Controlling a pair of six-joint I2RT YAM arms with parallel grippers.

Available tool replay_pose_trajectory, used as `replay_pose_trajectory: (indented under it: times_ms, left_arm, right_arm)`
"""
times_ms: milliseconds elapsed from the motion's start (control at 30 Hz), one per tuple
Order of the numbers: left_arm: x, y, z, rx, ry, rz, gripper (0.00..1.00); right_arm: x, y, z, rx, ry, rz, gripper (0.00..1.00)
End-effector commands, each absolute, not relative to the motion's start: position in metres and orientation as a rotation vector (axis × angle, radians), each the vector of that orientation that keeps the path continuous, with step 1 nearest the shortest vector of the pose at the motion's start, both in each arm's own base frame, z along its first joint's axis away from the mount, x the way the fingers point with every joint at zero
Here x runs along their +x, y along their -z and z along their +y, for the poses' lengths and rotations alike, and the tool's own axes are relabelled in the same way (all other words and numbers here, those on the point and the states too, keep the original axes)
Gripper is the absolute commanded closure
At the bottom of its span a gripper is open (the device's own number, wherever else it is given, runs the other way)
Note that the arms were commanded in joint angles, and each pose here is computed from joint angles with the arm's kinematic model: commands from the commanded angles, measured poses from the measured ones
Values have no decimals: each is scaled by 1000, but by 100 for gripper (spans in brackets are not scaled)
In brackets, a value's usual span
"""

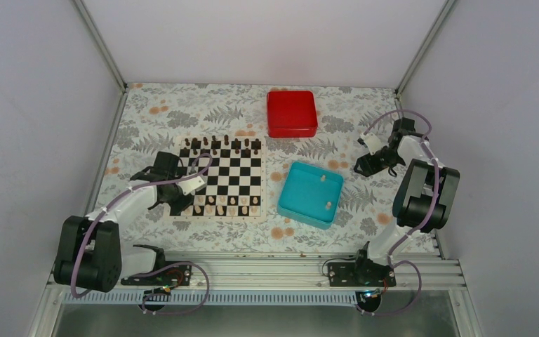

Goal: Set up the chess pieces on the board
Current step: Place the chess piece on the chessboard.

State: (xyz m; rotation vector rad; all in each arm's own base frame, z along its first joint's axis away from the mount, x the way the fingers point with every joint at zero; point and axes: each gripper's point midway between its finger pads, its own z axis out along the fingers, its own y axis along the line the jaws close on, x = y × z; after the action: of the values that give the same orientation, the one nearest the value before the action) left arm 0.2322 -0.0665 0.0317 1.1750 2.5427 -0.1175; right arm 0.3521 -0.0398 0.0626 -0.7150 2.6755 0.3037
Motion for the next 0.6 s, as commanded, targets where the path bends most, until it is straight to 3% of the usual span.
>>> replay_pose_trajectory:
  times_ms: [0,200,567]
  left_arm:
    - [228,-25,-67,1202,146,2539,95]
    - [231,-29,-67,1188,134,2524,90]
    - [239,-38,-65,1167,94,2484,91]
  right_arm:
    - [349,-59,-36,-711,-316,2688,35]
    - [349,-58,-36,-712,-317,2689,35]
    - [349,-55,-35,-708,-327,2692,35]
